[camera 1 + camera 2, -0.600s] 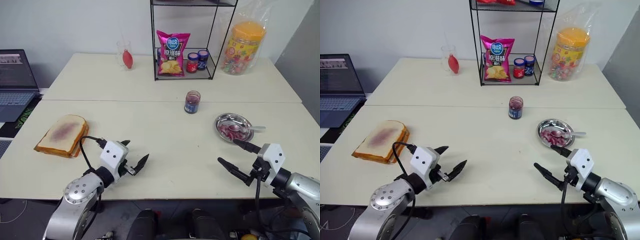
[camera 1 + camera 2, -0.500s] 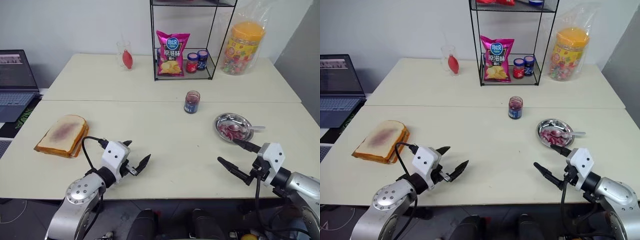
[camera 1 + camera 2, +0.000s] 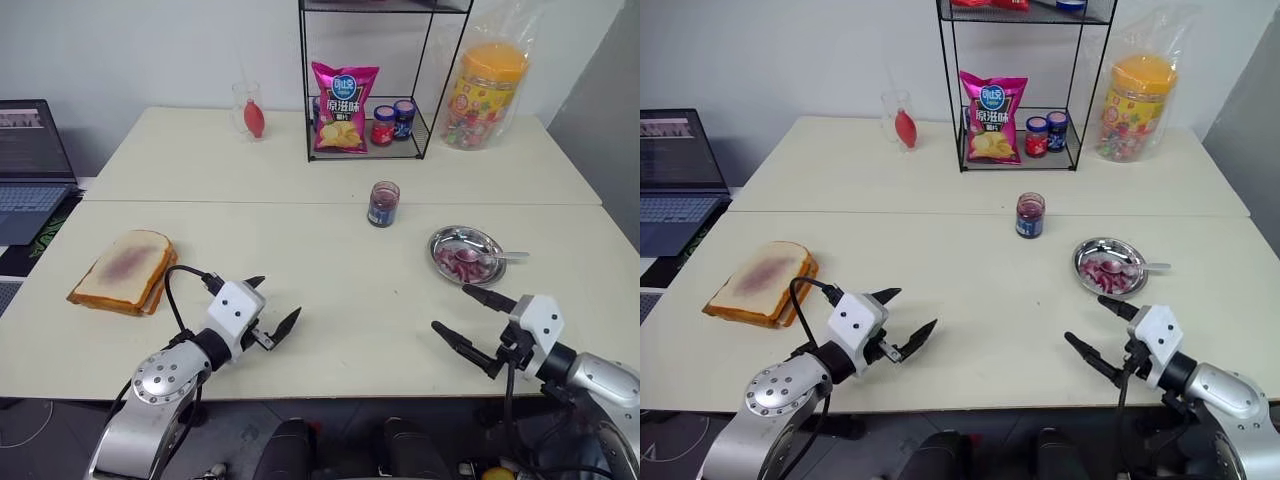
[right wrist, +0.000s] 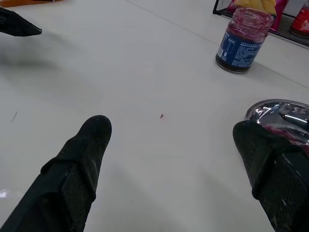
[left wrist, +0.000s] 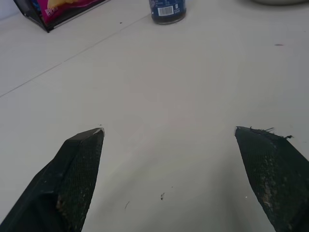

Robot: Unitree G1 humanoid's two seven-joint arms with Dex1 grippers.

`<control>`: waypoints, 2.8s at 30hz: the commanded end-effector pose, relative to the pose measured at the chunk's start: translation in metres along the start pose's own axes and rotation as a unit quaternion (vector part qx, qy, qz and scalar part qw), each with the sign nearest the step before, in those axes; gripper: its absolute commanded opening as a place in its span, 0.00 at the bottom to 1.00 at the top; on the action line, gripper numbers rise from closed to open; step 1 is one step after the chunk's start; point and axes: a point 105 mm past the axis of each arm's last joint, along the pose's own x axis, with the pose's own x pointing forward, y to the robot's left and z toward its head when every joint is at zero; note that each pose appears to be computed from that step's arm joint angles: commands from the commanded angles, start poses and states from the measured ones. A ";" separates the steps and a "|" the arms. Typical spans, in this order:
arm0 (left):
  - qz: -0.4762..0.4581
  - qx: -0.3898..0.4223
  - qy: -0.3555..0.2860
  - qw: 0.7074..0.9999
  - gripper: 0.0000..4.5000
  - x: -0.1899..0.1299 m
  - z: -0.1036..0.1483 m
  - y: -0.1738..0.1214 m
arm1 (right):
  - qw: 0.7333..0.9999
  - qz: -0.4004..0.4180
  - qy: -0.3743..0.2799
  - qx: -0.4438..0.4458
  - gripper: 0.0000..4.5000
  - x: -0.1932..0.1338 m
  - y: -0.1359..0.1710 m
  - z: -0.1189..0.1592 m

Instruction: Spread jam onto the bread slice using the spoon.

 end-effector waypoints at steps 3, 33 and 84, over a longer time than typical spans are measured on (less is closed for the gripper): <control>0.034 0.017 -0.039 0.999 1.00 -0.003 0.015 0.016 | 1.000 0.004 -0.011 -0.016 0.99 0.002 0.003 0.003; 0.391 -0.146 -0.015 0.909 1.00 -0.094 -0.011 0.184 | 0.972 0.215 -0.097 0.000 0.99 0.065 0.044 0.093; 0.354 -0.343 0.175 0.852 0.69 -0.102 -0.062 0.227 | 0.966 0.239 -0.102 -0.013 1.00 0.083 0.049 0.126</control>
